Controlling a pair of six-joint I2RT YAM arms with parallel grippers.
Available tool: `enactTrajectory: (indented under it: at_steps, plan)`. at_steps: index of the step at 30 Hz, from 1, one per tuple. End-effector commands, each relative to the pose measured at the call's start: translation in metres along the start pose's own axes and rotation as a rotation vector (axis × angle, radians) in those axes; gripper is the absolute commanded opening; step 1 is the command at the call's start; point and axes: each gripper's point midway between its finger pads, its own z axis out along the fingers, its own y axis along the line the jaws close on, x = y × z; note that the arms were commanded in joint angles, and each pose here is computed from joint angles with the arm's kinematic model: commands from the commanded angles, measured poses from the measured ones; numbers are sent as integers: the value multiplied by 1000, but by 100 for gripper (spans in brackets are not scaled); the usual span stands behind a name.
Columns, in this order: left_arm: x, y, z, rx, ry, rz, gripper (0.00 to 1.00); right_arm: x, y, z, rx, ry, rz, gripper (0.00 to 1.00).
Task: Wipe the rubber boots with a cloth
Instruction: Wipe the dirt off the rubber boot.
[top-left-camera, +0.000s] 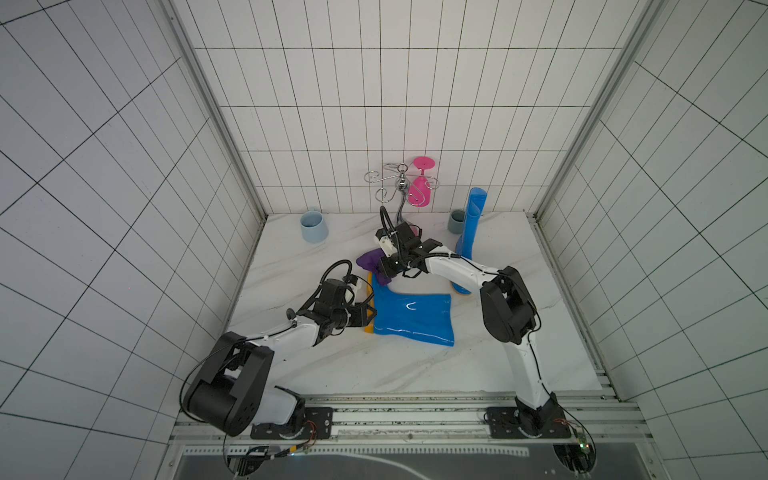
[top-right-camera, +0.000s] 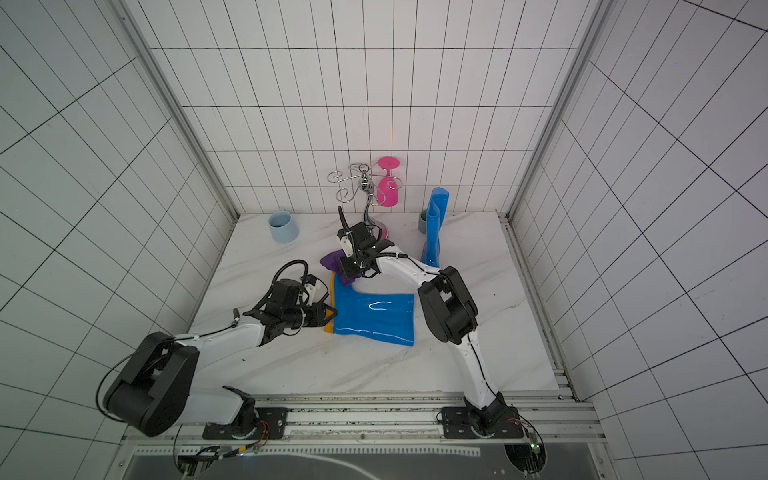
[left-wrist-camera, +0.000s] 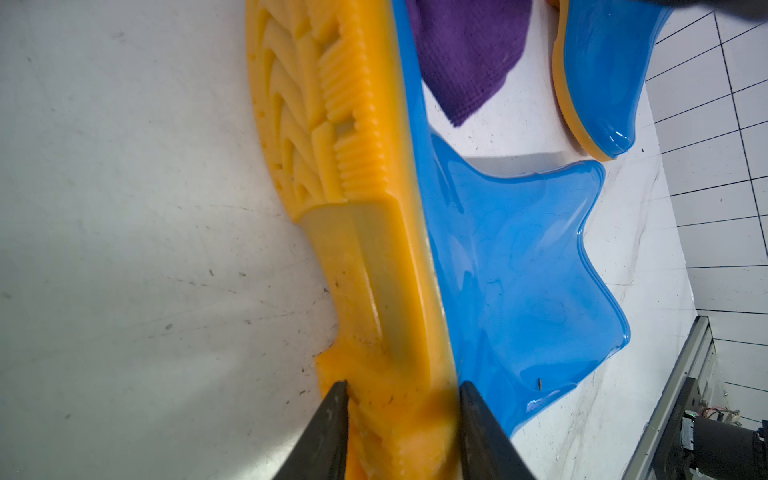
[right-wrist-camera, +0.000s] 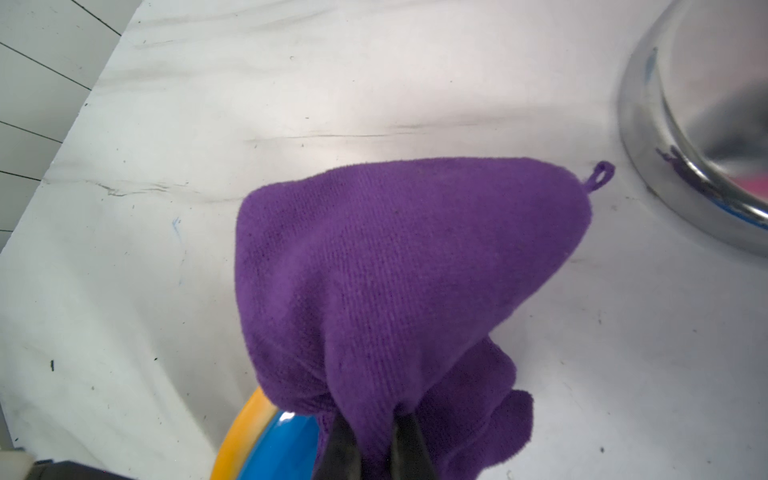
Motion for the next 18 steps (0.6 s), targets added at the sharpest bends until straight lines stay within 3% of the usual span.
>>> enactTrajectory:
  at_steps: [1,18]
  plan:
    - [23,18,6,-69,84,-23,41,23,29,-9,-46,42,-35,0]
    - [23,20,6,-77,84,-29,41,151,65,-33,-146,308,11,0]
